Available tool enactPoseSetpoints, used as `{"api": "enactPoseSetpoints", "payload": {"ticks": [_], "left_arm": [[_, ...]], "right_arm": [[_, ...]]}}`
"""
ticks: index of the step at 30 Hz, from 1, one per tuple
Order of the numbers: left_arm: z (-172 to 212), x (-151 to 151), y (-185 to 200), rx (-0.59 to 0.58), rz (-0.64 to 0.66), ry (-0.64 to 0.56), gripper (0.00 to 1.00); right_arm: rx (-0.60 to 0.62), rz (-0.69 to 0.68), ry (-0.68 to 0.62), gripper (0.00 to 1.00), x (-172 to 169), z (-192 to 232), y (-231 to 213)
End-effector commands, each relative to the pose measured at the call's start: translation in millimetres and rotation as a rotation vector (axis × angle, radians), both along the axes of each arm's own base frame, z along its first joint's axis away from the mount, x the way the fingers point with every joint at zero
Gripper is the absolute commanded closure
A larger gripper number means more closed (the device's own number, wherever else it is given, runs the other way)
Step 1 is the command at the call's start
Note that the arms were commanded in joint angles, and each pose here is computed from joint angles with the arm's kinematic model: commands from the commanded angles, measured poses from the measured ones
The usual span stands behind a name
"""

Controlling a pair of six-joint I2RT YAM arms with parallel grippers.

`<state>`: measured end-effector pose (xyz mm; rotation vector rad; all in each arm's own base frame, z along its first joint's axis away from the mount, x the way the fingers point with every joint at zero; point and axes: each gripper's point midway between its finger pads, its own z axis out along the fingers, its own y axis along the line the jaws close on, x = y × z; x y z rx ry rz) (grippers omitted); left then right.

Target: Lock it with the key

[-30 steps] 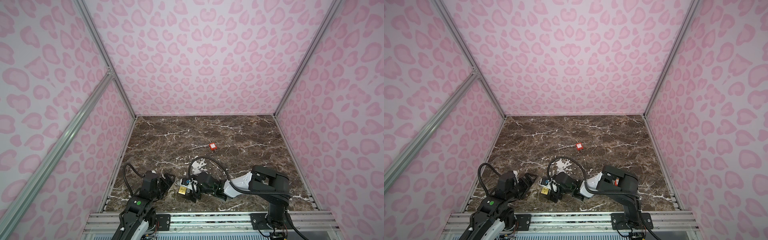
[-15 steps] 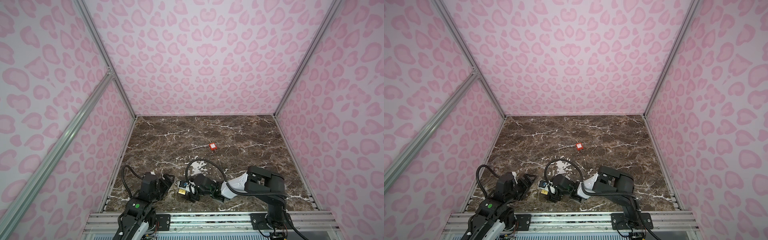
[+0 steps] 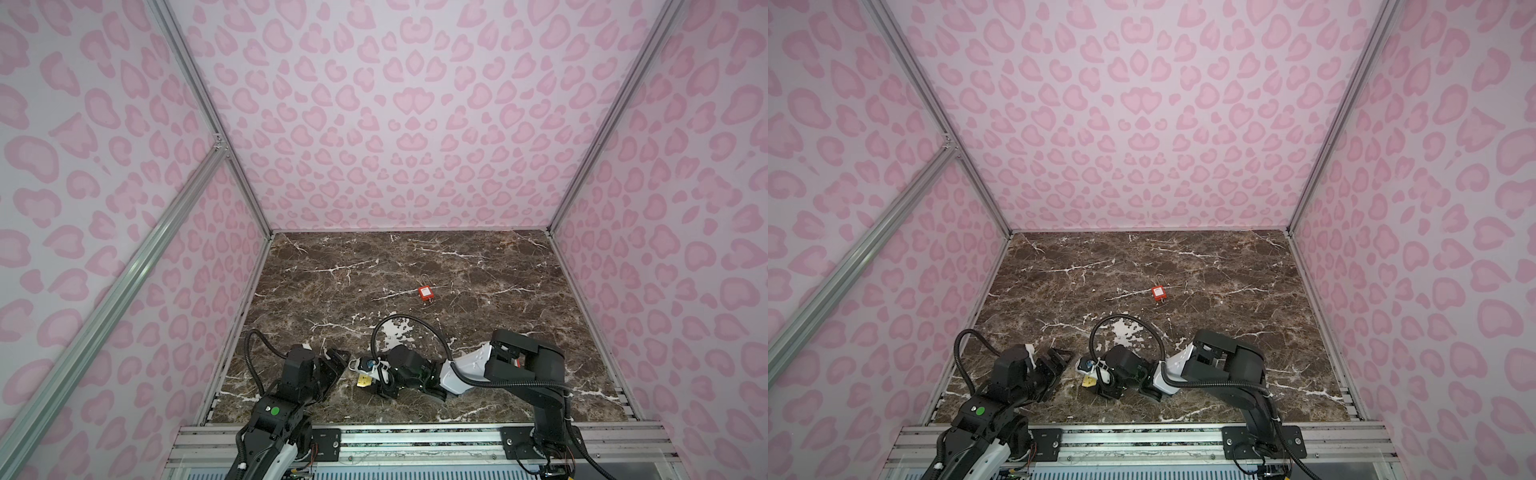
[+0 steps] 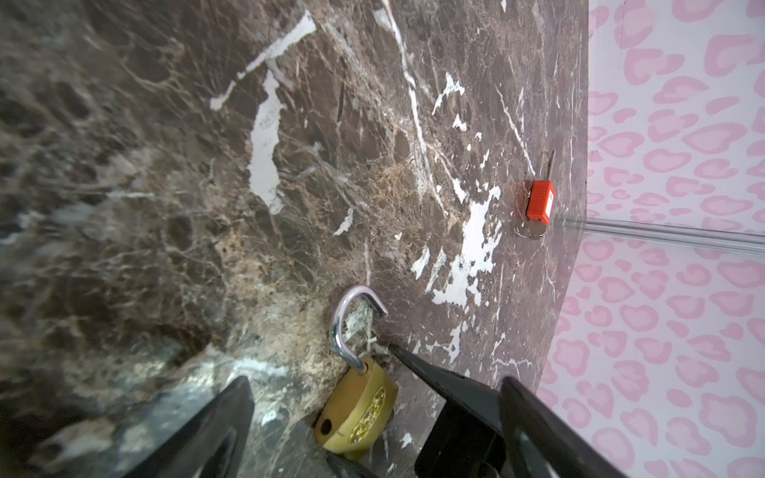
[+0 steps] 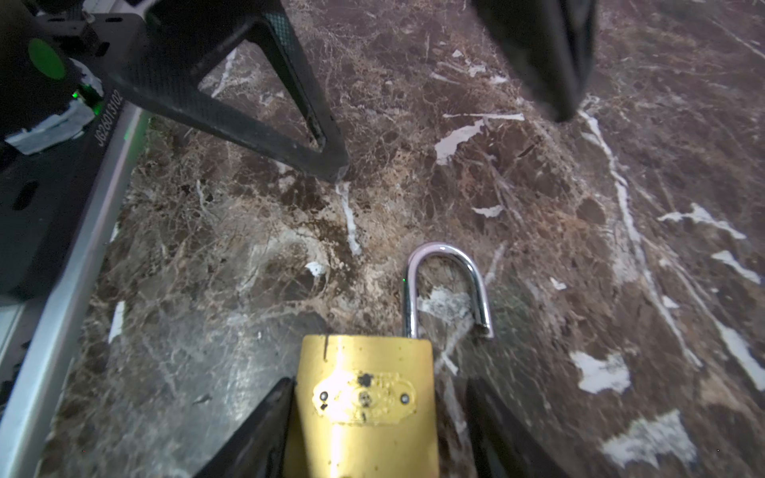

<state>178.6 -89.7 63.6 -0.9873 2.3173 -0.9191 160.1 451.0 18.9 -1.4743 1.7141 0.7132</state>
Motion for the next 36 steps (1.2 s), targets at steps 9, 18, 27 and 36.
{"api": "enactPoseSetpoints", "payload": {"ticks": [9,18,27,36], "left_arm": [[9,0,-1,-0.019,0.005,-0.020,0.08],[17,2,-7,-0.050,-0.019,-0.061,0.09],[36,9,-8,-0.101,0.003,-0.144,0.13],[57,20,-27,-0.100,-0.112,-0.184,0.14]], "right_arm": [[-0.009,-0.016,-0.021,0.46,1,-4,-5],[0.013,-0.068,-0.028,0.48,12,4,-6],[0.195,-0.224,0.040,0.48,52,37,-29],[0.200,-0.237,0.076,0.47,66,51,-38]]}}
